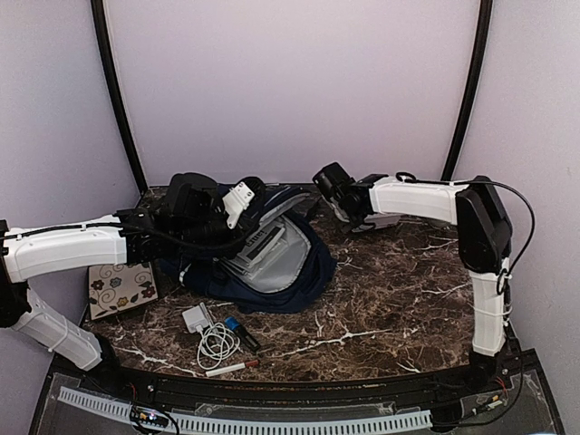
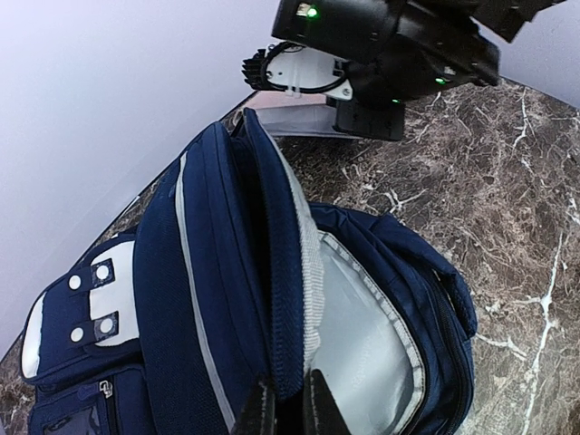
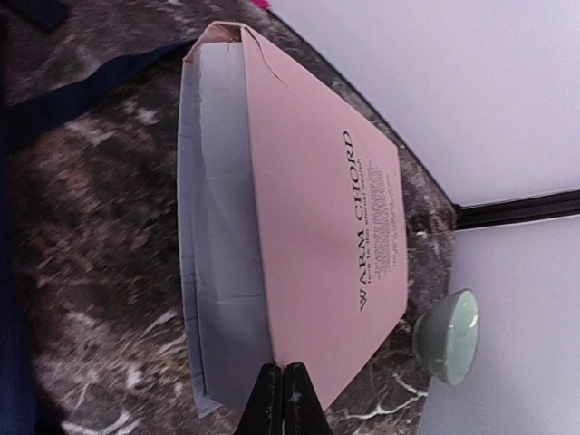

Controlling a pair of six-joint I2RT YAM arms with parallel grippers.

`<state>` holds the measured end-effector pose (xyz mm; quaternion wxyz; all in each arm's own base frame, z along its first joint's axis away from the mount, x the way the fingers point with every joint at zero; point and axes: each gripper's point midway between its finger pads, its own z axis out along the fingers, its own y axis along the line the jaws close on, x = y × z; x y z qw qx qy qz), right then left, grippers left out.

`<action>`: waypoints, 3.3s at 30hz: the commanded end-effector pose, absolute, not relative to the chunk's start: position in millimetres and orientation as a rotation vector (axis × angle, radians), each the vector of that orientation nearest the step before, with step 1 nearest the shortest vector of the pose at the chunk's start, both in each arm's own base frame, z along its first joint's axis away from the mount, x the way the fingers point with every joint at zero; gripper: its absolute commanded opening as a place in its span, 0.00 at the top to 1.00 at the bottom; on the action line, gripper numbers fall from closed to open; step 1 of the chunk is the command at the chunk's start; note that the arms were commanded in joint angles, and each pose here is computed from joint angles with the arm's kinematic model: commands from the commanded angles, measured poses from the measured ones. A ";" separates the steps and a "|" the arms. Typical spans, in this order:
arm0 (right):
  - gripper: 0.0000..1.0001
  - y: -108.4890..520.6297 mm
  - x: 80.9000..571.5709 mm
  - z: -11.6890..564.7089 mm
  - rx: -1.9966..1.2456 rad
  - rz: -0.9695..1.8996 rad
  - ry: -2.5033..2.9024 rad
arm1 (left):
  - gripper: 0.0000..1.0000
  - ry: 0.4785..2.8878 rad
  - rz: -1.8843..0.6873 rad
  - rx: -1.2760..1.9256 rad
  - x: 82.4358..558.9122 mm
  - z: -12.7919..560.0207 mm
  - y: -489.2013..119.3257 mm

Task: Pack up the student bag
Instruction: Move the book to the corner of the board, then pick up the book from the center of the board, then adjust the book at the center of the board.

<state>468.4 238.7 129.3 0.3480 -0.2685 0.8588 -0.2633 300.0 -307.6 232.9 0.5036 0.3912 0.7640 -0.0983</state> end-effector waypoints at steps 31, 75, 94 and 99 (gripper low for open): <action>0.00 111.9 342.1 107.2 0.076 0.306 2.746 | 1.00 1.749 -0.237 0.809 308.6 281.8 -298.7; 0.32 187.8 284.1 106.0 0.241 0.931 2.576 | 1.00 1.761 -0.248 0.826 308.0 276.5 -302.0; 0.00 172.9 288.8 50.2 0.461 0.871 2.678 | 1.00 1.764 -0.251 0.830 307.8 275.3 -302.9; 0.03 199.1 303.8 59.2 0.455 1.080 2.603 | 1.00 1.771 -0.262 0.841 307.1 272.5 -305.3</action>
